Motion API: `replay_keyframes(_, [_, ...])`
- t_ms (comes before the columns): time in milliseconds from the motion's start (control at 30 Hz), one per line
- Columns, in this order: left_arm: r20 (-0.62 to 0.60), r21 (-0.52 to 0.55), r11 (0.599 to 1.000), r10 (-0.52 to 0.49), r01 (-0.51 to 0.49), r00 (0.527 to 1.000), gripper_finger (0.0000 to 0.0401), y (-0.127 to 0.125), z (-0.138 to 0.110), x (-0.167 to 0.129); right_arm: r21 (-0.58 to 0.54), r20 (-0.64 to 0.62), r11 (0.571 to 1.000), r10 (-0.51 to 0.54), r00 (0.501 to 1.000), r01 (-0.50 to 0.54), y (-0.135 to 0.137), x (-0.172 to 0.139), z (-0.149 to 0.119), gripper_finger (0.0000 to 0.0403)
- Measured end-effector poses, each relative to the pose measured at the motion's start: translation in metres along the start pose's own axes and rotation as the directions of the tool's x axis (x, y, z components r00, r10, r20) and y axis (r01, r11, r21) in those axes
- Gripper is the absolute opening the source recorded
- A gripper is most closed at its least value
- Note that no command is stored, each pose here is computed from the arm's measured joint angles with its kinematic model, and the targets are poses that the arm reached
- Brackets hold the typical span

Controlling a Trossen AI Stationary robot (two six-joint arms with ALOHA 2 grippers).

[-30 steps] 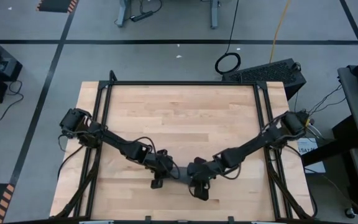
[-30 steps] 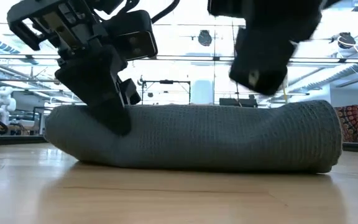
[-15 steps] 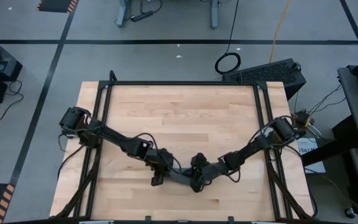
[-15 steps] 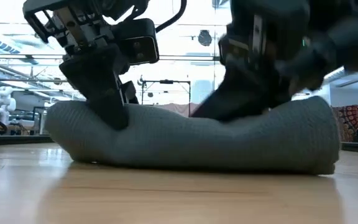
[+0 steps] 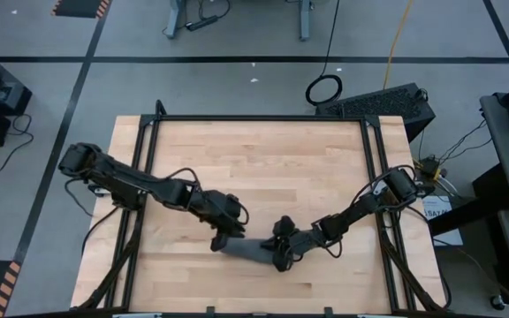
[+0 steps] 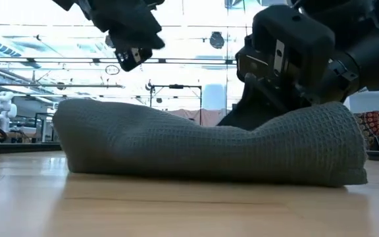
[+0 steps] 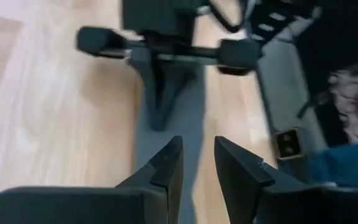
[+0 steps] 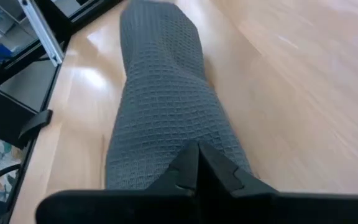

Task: Roll towel
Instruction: Roll the gray towel on the center of table

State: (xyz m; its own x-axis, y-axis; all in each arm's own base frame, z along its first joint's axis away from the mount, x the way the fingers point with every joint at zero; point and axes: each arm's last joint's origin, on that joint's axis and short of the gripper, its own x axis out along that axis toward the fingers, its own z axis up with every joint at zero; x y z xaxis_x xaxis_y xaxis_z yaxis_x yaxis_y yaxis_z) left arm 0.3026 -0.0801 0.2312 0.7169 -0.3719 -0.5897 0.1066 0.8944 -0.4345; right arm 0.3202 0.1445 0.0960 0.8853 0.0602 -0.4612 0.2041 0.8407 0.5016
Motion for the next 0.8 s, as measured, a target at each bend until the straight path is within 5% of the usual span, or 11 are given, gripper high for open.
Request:
replay_keyframes(167, [0.051,0.024,0.996,0.085,-0.086,0.995,0.0096,-0.006,-0.010,0.029,-0.029,0.015,0.999,0.017,1.000,-0.016,0.006,0.002,0.005,0.0000])
replay_keyframes(333, [0.027,0.060,0.998,0.006,-0.007,1.000,0.0096,-0.017,-0.028,0.062,-0.020,0.034,0.999,0.038,0.999,-0.037,0.012,-0.001,0.012,0.0000])
replay_keyframes(433, [-0.014,0.063,0.996,0.062,-0.061,0.998,0.0096,-0.020,-0.044,0.077,-0.020,0.058,0.997,0.075,0.995,-0.074,0.020,-0.009,0.021,0.0000])
replay_keyframes(667, [-0.051,0.068,0.987,0.151,-0.147,0.987,0.0095,-0.012,-0.063,0.097,-0.012,0.058,0.987,0.162,0.985,-0.161,0.043,-0.026,0.021,0.0000])
replay_keyframes(800, [-0.050,0.066,0.985,0.160,-0.157,0.986,0.0095,-0.010,-0.063,0.098,0.003,0.058,0.992,0.126,0.990,-0.127,0.052,-0.033,0.006,0.0000])
